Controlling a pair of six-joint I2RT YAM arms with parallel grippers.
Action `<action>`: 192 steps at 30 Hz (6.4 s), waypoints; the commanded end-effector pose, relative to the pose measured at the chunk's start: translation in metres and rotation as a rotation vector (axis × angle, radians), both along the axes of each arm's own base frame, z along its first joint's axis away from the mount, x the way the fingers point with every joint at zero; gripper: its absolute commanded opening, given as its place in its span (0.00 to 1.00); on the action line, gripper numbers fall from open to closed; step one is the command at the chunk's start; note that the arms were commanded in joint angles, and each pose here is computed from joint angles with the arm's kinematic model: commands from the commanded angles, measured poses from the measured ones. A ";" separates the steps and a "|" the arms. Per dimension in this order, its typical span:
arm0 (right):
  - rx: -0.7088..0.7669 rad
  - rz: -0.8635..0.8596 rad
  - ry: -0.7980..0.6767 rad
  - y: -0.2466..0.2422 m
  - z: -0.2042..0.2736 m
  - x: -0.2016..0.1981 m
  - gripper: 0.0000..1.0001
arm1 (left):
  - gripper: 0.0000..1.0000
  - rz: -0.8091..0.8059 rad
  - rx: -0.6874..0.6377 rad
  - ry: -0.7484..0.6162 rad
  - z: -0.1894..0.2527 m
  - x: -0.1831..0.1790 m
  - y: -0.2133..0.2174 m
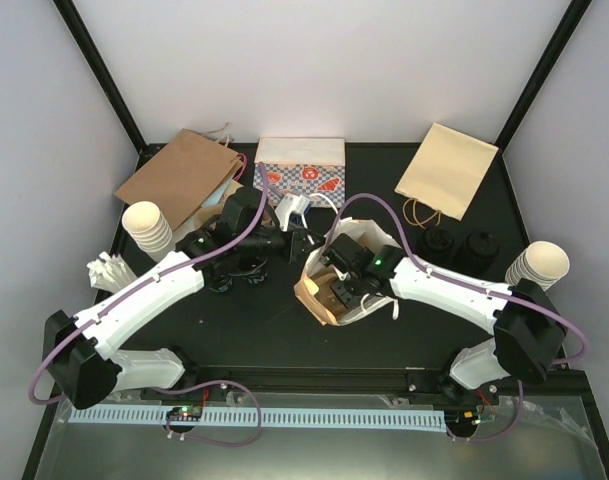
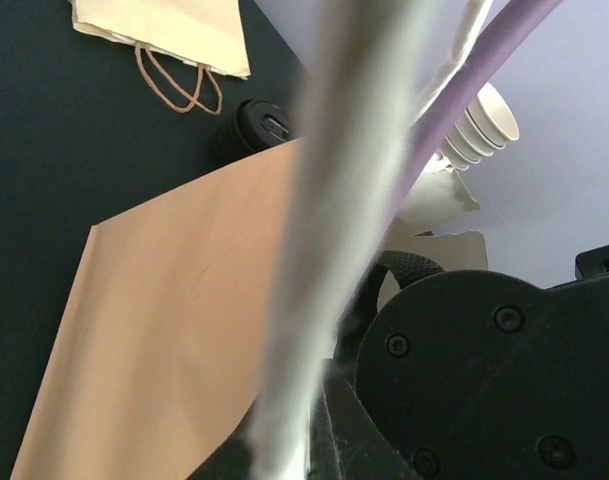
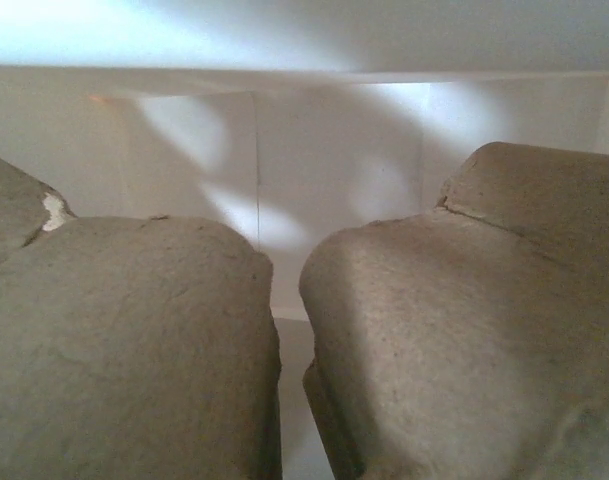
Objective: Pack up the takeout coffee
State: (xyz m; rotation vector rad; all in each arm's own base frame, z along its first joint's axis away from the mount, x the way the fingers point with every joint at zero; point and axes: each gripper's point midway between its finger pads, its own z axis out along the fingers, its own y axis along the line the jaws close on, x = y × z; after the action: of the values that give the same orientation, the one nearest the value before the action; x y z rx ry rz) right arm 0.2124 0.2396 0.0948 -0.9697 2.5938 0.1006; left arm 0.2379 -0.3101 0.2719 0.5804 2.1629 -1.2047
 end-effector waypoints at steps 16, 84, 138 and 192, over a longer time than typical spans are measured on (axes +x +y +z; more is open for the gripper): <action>-0.047 0.031 0.037 0.004 -0.022 -0.003 0.23 | 0.43 -0.003 0.203 -0.188 0.034 -0.045 0.021; -0.054 0.075 0.089 0.012 -0.050 -0.006 0.23 | 0.02 -0.263 -0.105 -0.397 0.052 -0.165 -0.087; -0.116 0.032 0.126 0.008 -0.084 -0.023 0.23 | 0.36 0.077 -0.233 -0.370 0.162 -0.093 -0.036; -0.071 -0.001 0.109 0.009 -0.056 -0.025 0.24 | 0.77 0.145 0.310 -0.156 0.027 0.027 0.042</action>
State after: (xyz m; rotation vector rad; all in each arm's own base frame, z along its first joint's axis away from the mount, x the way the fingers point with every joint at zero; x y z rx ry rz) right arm 0.1871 0.2475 0.0323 -1.0260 2.7289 0.0656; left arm 0.2485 -0.2655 0.2765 0.6136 2.3042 -0.7547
